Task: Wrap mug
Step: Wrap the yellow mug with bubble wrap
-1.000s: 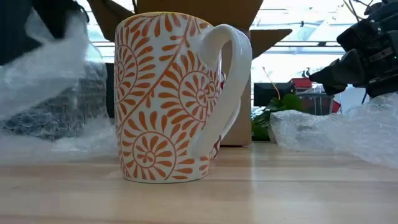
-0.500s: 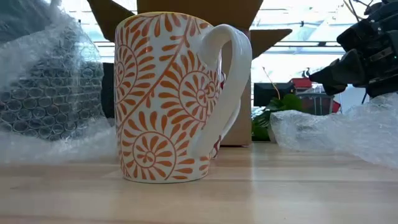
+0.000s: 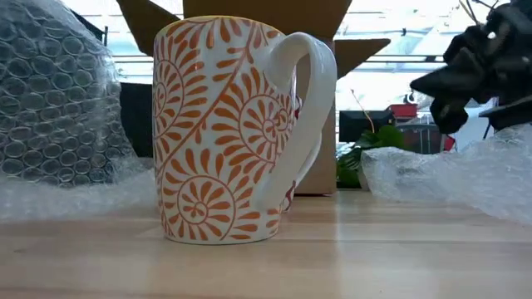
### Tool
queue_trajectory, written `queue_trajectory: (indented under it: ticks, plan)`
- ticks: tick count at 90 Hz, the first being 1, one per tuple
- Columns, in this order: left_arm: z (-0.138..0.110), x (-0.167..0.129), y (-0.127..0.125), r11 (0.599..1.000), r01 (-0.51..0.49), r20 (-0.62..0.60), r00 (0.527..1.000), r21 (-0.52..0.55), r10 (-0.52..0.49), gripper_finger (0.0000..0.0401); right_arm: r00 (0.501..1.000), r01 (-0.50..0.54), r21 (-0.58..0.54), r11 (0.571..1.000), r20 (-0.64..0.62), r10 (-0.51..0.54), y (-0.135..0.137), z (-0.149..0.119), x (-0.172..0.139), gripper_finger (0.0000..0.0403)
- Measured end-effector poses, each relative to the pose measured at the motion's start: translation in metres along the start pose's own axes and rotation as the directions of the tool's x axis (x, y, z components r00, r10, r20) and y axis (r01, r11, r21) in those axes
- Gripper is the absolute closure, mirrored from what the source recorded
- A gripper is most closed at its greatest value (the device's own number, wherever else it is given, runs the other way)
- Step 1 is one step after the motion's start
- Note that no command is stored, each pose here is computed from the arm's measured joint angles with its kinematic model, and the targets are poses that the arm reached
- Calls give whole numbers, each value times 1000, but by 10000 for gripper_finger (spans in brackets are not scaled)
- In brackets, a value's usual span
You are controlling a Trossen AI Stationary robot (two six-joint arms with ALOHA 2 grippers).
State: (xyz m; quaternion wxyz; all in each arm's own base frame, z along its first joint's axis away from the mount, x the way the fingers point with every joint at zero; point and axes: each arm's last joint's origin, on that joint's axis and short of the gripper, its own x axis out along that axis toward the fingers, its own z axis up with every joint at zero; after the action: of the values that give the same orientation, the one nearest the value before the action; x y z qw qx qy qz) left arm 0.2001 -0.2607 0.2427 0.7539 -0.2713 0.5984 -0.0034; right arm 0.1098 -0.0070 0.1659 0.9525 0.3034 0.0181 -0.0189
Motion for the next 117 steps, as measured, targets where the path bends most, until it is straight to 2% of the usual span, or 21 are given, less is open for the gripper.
queue_trajectory:
  ticks: [15,29,34,39,52,68,83,91,104,110,117]
  plan:
    - [0,33,2,995,-95,80,993,27,92,401,995,17,55,998,96,-23,2,6,0,403]
    - [1,57,9,972,-219,167,965,86,203,401,970,-170,14,985,177,165,21,14,1,403]
    - [1,65,10,965,-244,164,960,95,227,401,959,-209,-7,978,193,207,28,15,2,403]
    - [0,72,12,962,-257,145,959,94,242,401,961,-204,-25,979,184,205,33,14,4,403]
    - [-3,84,9,975,-205,51,978,90,201,401,978,-155,-84,984,126,164,45,10,12,403]
    - [-4,76,6,982,-162,-13,986,98,164,392,991,-91,-191,977,82,108,59,13,24,403]
    - [1,71,3,990,-118,-24,992,74,120,337,999,-29,-315,949,13,35,70,18,41,403]
    - [5,69,2,996,-63,-109,992,64,70,299,1000,23,-376,926,1,-24,73,17,52,403]
    - [7,51,6,999,-26,-283,959,23,31,247,994,78,-457,886,-27,-101,71,11,69,403]
    - [9,31,6,1000,-8,-254,967,12,10,233,989,113,-470,875,-28,-143,67,7,78,403]
    - [12,-1,8,1000,14,-110,994,2,-13,225,983,163,-478,863,4,-184,61,4,86,403]
